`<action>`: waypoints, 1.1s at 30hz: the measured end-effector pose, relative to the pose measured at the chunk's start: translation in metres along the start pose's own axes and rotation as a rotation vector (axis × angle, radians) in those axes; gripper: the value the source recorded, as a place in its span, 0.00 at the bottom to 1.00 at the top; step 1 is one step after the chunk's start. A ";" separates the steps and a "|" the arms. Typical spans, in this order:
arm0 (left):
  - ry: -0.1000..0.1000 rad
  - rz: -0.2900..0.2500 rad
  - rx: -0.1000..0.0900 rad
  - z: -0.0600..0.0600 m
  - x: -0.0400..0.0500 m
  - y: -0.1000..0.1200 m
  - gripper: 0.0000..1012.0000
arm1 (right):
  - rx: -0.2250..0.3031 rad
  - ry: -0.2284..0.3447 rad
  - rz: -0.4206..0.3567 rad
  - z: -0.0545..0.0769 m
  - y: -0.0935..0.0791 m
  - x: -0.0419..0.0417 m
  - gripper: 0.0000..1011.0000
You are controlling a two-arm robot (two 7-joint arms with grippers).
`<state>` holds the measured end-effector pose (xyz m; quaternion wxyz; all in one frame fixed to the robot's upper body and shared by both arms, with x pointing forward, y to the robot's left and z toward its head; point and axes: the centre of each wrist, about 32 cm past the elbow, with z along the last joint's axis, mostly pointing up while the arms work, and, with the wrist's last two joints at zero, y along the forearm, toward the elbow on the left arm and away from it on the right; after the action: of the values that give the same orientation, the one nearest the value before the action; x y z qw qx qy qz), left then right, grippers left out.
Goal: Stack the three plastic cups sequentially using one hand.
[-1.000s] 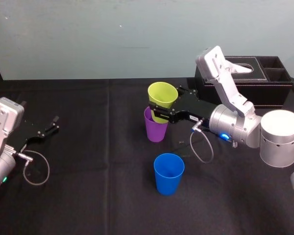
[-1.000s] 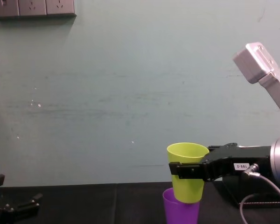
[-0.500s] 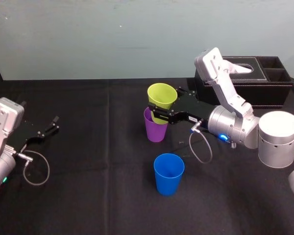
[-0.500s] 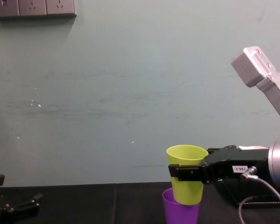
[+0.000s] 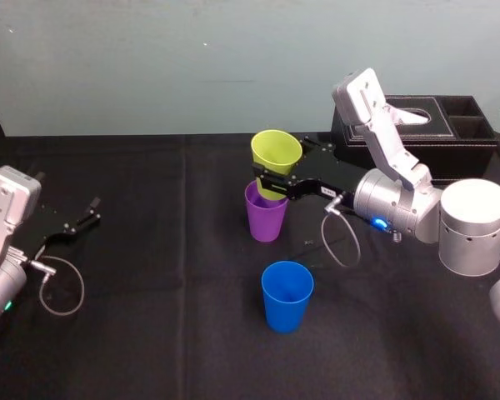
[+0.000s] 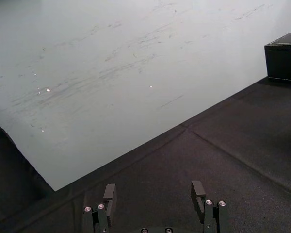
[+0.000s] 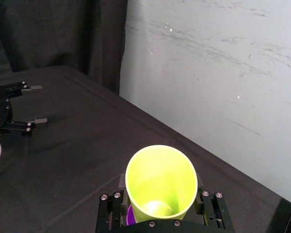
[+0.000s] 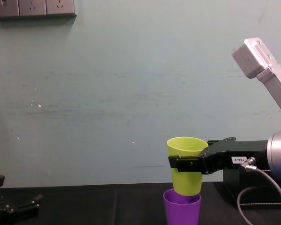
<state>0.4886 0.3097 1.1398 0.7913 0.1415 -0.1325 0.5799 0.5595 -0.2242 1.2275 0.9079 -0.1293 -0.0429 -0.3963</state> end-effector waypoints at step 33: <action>0.000 0.000 0.000 0.000 0.0000 0.000 1.00 | -0.030 0.011 0.015 -0.015 0.011 -0.0041 0.73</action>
<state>0.4886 0.3097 1.1398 0.7913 0.1415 -0.1325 0.5799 0.5643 -0.2182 1.2098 0.9090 -0.1409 -0.0308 -0.3909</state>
